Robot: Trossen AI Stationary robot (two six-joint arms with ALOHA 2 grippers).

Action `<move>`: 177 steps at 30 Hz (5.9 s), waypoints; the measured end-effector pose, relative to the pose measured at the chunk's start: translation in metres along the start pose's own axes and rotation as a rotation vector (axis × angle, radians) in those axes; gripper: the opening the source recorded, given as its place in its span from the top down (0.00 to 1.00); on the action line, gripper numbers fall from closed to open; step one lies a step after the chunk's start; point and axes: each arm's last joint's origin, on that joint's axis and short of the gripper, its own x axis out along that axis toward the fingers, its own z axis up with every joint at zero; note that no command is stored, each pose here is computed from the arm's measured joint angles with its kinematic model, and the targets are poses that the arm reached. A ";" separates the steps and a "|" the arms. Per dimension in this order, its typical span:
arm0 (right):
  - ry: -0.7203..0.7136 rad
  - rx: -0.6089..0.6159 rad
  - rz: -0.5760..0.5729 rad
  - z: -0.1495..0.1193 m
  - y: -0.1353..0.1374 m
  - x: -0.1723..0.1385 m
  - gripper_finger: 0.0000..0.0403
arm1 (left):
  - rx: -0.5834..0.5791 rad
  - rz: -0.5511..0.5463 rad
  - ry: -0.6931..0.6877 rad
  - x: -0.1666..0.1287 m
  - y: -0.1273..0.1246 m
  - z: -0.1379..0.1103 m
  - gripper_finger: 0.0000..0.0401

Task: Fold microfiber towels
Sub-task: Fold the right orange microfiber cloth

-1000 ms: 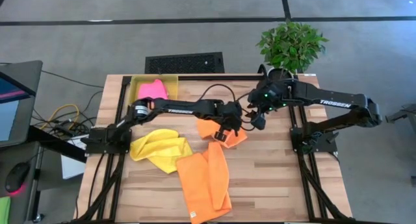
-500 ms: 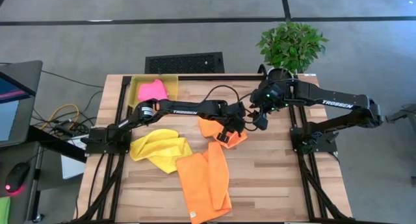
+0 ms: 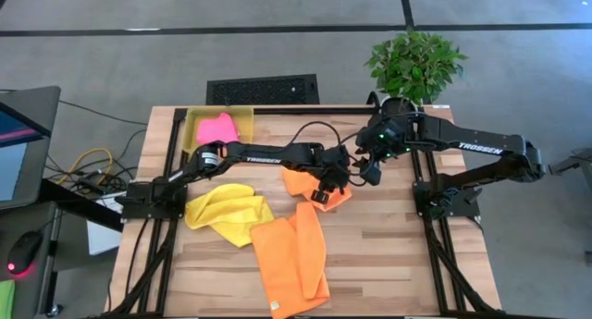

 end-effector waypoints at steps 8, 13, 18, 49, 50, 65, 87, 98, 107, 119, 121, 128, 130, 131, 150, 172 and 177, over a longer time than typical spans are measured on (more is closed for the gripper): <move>0.036 -0.017 -0.002 -0.003 0.002 0.000 0.44 | -0.259 -0.077 0.088 -0.032 0.010 0.006 0.64; 0.041 -0.109 0.029 -0.008 0.013 -0.005 0.44 | -0.303 -0.135 0.170 -0.070 0.014 0.013 0.65; 0.049 -0.193 0.077 -0.015 0.027 -0.013 0.44 | -0.392 -0.186 0.248 -0.105 0.006 0.011 0.65; 0.006 -0.622 0.144 0.012 0.072 0.146 0.44 | -0.606 0.277 0.173 -0.285 -0.113 0.043 0.65; -0.004 -0.617 0.140 0.014 0.071 0.151 0.44 | -0.605 0.275 0.165 -0.287 -0.114 0.043 0.65; 0.009 -0.873 0.050 0.008 0.070 0.208 0.44 | -0.690 0.341 0.124 -0.297 -0.113 0.041 0.65; 0.039 -0.985 -0.225 0.010 0.059 0.230 0.44 | -0.779 0.364 0.109 -0.296 -0.110 0.040 0.65; 0.111 -0.738 -0.445 0.013 0.026 0.229 0.44 | -0.779 0.364 0.109 -0.296 -0.110 0.040 0.65; 0.279 -0.537 -0.458 0.000 0.000 0.219 0.44 | -0.779 0.364 0.109 -0.296 -0.110 0.040 0.65; 0.112 -0.675 -0.145 0.018 0.013 0.190 0.44 | -0.778 0.363 0.110 -0.296 -0.110 0.040 0.65; 0.106 -0.727 -0.104 0.017 0.015 0.196 0.44 | -0.778 0.363 0.111 -0.296 -0.110 0.040 0.65; 0.126 -0.745 -0.158 0.011 0.017 0.220 0.44 | -0.780 0.363 0.110 -0.296 -0.110 0.040 0.65; 0.132 -0.723 -0.200 0.011 0.016 0.221 0.44 | -0.783 0.360 0.110 -0.296 -0.110 0.040 0.65; 0.131 -0.715 -0.207 0.012 0.016 0.221 0.44 | -0.784 0.360 0.110 -0.296 -0.110 0.040 0.65; 0.124 -0.247 -0.174 0.017 -0.008 0.185 0.97 | -0.784 0.360 0.110 -0.296 -0.110 0.040 0.65; 0.267 0.074 -0.239 0.003 -0.041 0.169 0.93 | -0.783 0.360 0.110 -0.296 -0.110 0.040 0.65; 0.280 0.120 -0.246 0.001 -0.041 0.168 0.88 | -0.784 0.360 0.110 -0.296 -0.110 0.040 0.65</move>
